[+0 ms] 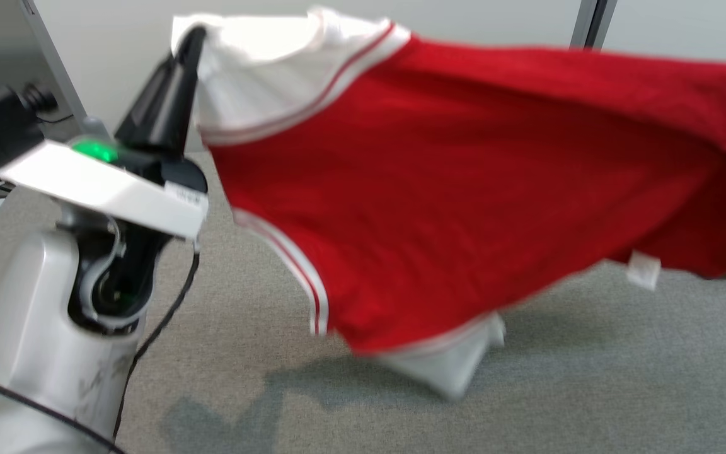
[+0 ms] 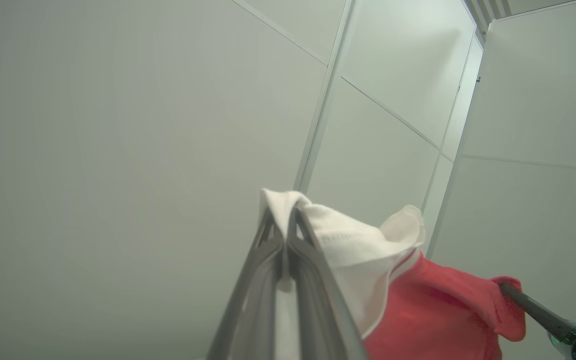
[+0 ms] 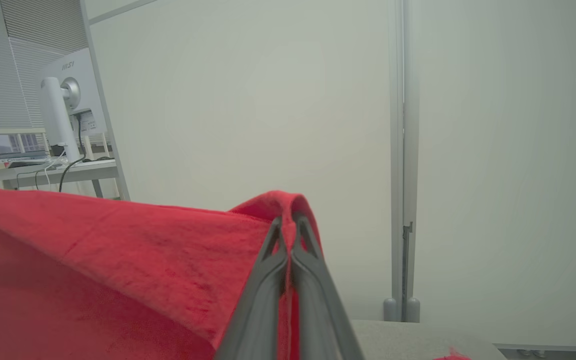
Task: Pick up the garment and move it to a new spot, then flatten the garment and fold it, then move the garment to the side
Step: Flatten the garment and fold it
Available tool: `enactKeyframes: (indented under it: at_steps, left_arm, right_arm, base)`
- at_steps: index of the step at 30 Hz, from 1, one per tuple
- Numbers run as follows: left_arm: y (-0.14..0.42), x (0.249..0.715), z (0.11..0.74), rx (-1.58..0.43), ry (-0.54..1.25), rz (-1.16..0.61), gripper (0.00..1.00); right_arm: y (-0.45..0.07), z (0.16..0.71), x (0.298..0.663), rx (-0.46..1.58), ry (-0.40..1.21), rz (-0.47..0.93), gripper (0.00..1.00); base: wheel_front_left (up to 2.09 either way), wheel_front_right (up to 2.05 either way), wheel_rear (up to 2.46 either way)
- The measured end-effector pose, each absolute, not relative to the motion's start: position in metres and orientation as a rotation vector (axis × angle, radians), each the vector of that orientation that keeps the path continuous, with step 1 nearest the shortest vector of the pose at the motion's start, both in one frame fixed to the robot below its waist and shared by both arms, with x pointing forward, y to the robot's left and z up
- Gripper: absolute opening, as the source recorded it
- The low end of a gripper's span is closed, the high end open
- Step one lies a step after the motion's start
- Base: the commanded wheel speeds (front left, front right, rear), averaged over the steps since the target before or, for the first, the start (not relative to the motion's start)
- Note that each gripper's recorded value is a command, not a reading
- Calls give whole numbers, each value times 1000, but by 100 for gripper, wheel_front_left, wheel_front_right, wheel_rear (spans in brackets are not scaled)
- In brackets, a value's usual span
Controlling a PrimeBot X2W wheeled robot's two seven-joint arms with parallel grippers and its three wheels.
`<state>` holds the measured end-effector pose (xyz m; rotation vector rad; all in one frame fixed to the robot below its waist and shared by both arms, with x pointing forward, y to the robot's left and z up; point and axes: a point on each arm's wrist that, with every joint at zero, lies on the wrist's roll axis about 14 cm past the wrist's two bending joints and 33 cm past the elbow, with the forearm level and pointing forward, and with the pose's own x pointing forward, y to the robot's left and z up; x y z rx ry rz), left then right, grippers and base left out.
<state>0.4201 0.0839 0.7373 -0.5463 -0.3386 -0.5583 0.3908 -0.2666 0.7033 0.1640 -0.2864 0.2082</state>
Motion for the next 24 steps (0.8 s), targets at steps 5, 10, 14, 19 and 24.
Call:
enactKeyframes:
  at_steps: [5, 10, 14, 19, 24]
  left_arm:
    - [79, 432, 768, -555, -502, -598, 0]
    - [63, 437, 705, -531, -359, -606, 0]
    - [73, 437, 606, -563, -142, -510, 0]
    - [83, 425, 513, -550, 48, -409, 0]
    - [87, 422, 490, -520, 84, -381, 0]
  right_arm:
    - [-259, 712, 424, 141, -332, 216, 0]
    - [-248, 625, 434, 155, -103, 229, 0]
    - [-245, 536, 421, 246, 100, 200, 0]
    - [-216, 439, 392, 362, 354, 190, 0]
    - [-204, 402, 376, 417, 452, 169, 0]
  base:
    - [0, 0, 0]
    - [0, 0, 0]
    - [0, 0, 0]
    - [0, 0, 0]
    - [0, 0, 0]
